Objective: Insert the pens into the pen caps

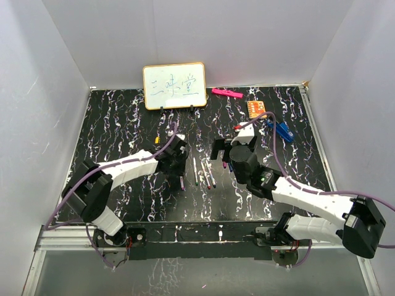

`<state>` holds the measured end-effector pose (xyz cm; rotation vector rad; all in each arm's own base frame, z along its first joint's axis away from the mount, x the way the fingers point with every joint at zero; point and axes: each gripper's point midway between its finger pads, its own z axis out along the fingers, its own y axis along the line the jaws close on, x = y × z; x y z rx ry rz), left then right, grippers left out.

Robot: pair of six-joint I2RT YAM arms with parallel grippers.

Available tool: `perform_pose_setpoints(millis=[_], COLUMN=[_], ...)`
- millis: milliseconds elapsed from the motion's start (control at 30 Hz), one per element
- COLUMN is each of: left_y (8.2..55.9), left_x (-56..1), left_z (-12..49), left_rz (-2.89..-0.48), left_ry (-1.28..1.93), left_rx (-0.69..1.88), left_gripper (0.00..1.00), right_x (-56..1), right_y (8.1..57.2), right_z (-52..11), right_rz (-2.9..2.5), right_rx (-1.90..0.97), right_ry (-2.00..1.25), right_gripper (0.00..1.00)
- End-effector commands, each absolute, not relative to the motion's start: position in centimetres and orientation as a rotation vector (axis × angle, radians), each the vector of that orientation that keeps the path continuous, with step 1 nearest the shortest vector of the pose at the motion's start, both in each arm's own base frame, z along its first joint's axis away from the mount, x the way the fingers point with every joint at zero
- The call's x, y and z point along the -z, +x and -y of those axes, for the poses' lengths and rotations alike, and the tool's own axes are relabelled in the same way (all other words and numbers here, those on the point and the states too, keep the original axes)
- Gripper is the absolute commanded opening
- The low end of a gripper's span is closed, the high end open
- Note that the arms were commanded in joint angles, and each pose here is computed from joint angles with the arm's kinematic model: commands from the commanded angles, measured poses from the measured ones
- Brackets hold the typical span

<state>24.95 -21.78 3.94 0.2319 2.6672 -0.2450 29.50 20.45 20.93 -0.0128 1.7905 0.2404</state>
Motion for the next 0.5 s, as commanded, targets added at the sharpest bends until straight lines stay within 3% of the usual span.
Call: perform_pose_setpoints(millis=[0,467], left_y=[25.1,24.4], left_x=[-4.0,-1.5], left_z=[22.6,22.1], left_rz=[-2.675,-2.74], left_ry=[0.234,0.263], left_rx=[0.232,0.155], left_gripper=[0.37,0.38], right_x=[-22.1,-20.9], right_y=[29.8,30.0], right_z=[-19.8,-18.7], right_rz=[-1.751,-1.776], right_rx=[-0.27,-0.283], right_ry=[0.042,0.07], right_gripper=[0.98,0.98])
